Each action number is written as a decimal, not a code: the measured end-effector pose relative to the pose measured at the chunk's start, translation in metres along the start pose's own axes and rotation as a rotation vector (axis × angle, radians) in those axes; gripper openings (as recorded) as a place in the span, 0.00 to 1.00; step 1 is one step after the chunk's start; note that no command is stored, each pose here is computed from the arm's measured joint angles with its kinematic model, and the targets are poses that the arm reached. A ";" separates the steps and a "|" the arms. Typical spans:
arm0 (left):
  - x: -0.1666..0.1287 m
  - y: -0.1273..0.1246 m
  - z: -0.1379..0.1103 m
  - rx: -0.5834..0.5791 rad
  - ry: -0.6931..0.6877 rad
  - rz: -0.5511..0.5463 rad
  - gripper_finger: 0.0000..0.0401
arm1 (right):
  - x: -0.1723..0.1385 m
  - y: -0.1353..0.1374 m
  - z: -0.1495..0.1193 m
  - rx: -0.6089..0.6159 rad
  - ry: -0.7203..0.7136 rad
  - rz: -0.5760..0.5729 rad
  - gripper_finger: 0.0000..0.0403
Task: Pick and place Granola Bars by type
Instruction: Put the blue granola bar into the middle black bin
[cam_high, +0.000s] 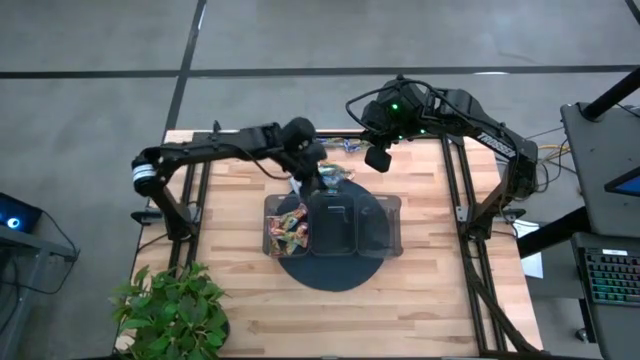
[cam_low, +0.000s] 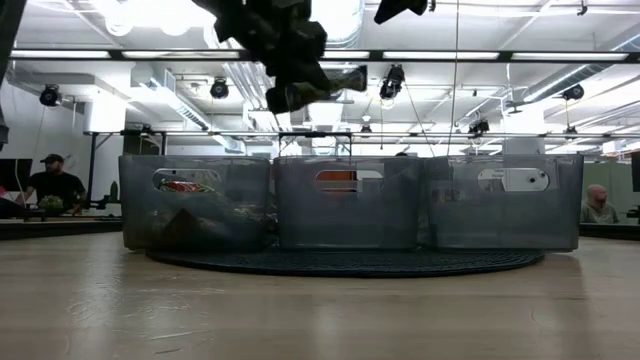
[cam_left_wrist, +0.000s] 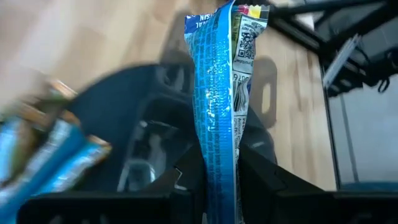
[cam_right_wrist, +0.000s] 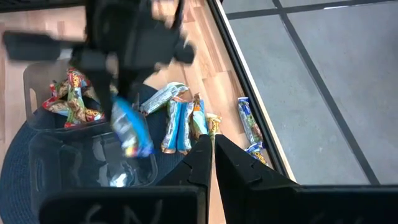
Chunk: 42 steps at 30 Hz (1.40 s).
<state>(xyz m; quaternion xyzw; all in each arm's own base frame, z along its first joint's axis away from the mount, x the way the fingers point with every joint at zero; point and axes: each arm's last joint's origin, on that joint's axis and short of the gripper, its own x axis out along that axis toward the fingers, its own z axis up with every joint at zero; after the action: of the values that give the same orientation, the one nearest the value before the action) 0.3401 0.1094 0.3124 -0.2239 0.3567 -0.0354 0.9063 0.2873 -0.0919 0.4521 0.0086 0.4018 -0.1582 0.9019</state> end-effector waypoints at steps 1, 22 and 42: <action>0.006 -0.002 -0.002 -0.006 0.018 -0.006 0.14 | 0.000 0.000 0.000 0.000 0.000 0.000 0.03; 0.099 -0.006 -0.035 -0.048 0.241 0.026 0.15 | 0.000 0.000 0.000 0.000 0.000 0.001 0.03; 0.086 -0.013 -0.028 -0.020 0.208 0.007 0.30 | 0.000 0.000 0.000 0.007 0.001 0.001 0.03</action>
<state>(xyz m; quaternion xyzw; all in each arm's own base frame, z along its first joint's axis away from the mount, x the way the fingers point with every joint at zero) 0.3870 0.0677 0.2456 -0.2268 0.4499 -0.0516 0.8623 0.2873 -0.0917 0.4521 0.0120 0.4016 -0.1590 0.9019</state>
